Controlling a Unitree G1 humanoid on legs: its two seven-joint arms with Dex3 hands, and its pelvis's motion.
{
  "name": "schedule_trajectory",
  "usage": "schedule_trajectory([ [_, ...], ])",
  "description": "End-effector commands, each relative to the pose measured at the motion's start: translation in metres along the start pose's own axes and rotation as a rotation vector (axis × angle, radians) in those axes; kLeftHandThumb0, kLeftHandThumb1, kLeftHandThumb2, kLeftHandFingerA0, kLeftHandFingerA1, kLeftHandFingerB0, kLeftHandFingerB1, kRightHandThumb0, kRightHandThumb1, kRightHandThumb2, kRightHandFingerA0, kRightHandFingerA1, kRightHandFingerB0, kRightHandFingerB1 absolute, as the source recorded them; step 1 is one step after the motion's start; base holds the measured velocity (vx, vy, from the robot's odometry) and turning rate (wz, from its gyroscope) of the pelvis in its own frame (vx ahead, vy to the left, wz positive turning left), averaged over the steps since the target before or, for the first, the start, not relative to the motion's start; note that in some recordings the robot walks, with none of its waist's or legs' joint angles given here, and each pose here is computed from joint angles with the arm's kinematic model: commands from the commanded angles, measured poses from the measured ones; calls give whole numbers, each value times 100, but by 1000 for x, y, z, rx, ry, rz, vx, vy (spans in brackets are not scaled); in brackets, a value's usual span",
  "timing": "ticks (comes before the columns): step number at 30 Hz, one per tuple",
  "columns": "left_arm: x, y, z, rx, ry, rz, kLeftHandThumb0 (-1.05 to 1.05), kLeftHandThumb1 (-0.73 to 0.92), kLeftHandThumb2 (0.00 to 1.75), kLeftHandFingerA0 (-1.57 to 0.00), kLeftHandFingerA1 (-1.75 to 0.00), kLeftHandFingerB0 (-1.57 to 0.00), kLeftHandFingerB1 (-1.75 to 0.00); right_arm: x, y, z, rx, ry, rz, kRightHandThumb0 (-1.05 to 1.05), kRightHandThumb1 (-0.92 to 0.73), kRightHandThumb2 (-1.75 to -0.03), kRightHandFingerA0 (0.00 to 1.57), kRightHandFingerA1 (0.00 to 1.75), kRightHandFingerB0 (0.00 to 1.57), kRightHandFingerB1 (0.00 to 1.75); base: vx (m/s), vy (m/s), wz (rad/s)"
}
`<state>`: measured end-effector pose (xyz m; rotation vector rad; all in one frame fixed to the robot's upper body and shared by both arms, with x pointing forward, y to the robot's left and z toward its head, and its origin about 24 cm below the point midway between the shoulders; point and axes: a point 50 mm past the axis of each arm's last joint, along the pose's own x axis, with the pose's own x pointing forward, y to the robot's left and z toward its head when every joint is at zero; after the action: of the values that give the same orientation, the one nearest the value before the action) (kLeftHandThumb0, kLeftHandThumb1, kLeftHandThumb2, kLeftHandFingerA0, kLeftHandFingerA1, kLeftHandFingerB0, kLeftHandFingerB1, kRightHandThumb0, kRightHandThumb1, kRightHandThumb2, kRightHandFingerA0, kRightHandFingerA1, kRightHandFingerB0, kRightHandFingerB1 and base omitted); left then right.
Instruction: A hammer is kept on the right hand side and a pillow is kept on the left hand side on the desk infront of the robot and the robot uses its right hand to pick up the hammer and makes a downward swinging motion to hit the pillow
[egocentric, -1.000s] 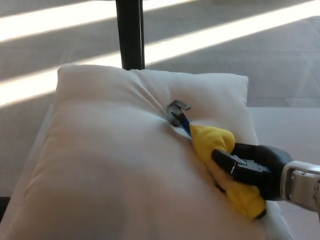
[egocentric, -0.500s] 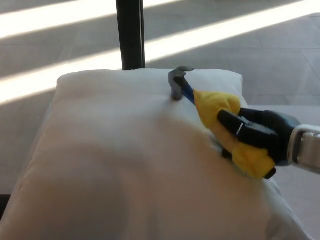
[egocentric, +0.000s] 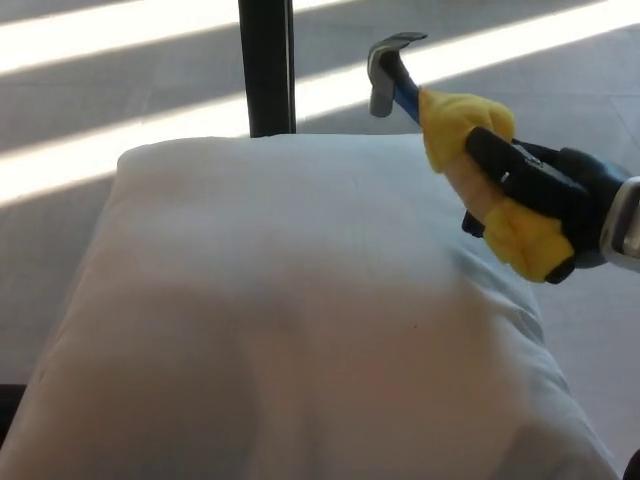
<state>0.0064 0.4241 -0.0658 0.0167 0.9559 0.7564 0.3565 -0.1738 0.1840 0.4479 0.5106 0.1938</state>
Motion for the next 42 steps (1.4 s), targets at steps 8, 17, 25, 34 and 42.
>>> schedule_trajectory([
  [8,0,3,4,18,-11,0,-67,71,61,-66,-56,-49,-46,-32,-54,38,107,-194,-167,-34,-82,-94,107,175,69,175,0,0,0],
  [17,-4,7,-3,30,-12,-6,-67,74,62,-63,-57,-45,-46,-47,-109,40,165,-266,-319,-31,-92,-85,99,175,64,175,0,0,0],
  [25,-3,7,1,34,-18,4,-67,56,97,-60,-66,-41,-57,-48,-130,27,38,-284,-401,-25,-76,-104,98,175,60,175,0,0,0],
  [34,-1,7,5,4,-26,13,-68,71,61,-67,-58,-50,-48,-40,-143,-18,-610,-259,-681,-19,-57,-101,92,175,70,165,0,0,0],
  [42,-1,7,5,-23,-29,17,-64,71,61,-70,-59,-49,-48,-35,-150,-38,-1064,-247,-792,-18,-58,-107,87,173,78,149,0,0,0],
])
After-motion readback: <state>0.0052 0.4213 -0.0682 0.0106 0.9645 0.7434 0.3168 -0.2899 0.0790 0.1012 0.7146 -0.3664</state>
